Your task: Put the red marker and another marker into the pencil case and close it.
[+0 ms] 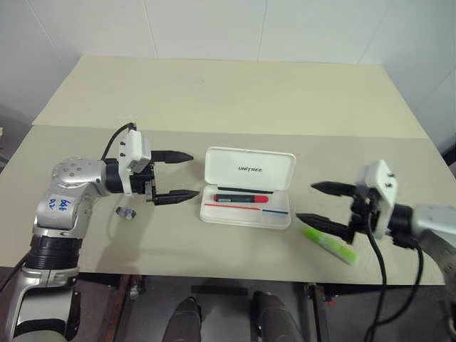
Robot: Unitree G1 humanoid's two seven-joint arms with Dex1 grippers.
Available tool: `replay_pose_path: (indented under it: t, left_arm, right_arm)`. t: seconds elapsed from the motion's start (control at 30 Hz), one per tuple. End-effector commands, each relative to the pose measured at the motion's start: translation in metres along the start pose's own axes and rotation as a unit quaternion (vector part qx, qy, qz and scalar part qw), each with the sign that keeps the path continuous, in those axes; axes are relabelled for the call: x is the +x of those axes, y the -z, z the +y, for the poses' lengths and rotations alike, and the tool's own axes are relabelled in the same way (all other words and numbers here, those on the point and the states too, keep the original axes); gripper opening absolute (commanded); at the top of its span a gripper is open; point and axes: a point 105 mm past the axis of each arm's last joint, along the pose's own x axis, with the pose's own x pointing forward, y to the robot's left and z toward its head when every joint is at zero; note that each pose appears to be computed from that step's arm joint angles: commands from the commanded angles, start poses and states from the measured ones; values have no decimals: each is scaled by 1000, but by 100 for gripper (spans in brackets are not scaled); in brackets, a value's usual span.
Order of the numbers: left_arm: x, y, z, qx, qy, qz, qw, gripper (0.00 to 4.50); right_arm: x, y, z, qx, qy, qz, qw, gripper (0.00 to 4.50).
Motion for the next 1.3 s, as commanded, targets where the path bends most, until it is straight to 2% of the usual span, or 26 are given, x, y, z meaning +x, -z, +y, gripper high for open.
replay_pose_path:
  t: [0.03, 0.43, 0.63, 0.8, 0.9, 1.0, 1.23, 1.27, 1.3]
  left_arm:
    - [0, -9, -5, 7, 24, -14, 1000, 450]
    - [4, -7, -21, -14, 108, 4, 994, 450]
    - [3, -9, -18, -8, 115, 11, 993, 450]
    - [4, -12, -16, -2, 116, 11, 993, 450]
    - [5, -13, -15, 0, 117, 11, 993, 450]
    - [4, -14, -14, 4, 116, 11, 993, 450]
    - [3, -14, -13, 8, 113, 12, 994, 450]
    - [3, -14, -13, 8, 112, 12, 994, 450]
    - [3, -13, -13, 9, 110, 12, 994, 450]
  right_arm:
    - [-17, 9, 2, -14, 39, 3, 999, 447]
    - [-39, 81, 5, 46, 89, 56, 993, 447]
    - [-48, 112, -1, 68, 109, 68, 989, 447]
    - [-49, 129, -5, 80, 112, 69, 988, 447]
    - [-46, 129, -6, 81, 107, 60, 989, 447]
    - [-35, 118, -6, 71, 95, 35, 992, 386]
    - [-28, 112, -5, 63, 84, 23, 994, 129]
    - [-27, 111, -5, 62, 84, 22, 994, 108]
    - [-27, 111, -6, 60, 86, 23, 994, 110]
